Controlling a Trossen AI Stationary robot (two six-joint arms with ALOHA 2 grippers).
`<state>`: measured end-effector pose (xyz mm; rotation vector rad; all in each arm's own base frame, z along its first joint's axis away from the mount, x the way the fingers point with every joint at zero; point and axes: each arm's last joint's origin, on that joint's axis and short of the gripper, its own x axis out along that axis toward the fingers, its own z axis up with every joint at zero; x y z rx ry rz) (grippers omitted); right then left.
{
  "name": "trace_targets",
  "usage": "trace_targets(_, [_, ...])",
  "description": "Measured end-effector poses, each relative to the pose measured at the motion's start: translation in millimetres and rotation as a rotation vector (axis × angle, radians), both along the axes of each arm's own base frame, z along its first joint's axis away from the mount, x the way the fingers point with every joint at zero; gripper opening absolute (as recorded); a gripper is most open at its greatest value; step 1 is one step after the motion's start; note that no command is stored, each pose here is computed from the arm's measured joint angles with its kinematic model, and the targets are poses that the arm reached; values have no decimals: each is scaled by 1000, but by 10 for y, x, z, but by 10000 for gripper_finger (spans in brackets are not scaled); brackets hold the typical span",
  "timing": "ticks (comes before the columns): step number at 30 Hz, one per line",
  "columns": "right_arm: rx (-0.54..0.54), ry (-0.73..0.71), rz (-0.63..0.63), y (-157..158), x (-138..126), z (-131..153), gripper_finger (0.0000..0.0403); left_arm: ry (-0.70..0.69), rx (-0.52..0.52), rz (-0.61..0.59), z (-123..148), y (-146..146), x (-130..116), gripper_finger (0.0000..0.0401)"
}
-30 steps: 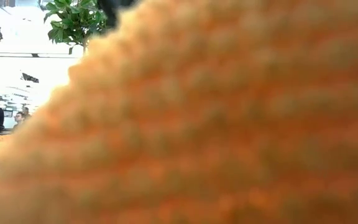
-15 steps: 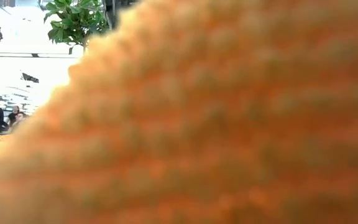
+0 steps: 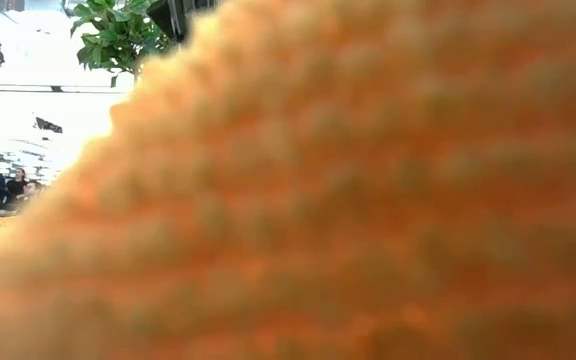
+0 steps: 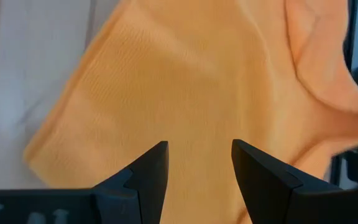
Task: Fold microfiber towels
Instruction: Fold the orange microfiber towel
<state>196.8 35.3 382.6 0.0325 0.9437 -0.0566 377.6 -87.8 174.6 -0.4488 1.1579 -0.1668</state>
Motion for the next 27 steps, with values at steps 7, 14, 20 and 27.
trace_targets(7, [12,-2,-13,8,1,0,244,18,59,6,-100,12,11,169])
trace_targets(14, [12,-1,-14,8,1,-1,244,11,137,-35,-196,24,32,169])
trace_targets(20, [13,-1,-15,7,2,-1,244,78,228,-10,-335,111,23,169])
trace_targets(27, [13,-1,-15,7,2,-1,244,134,256,72,-396,255,28,168])
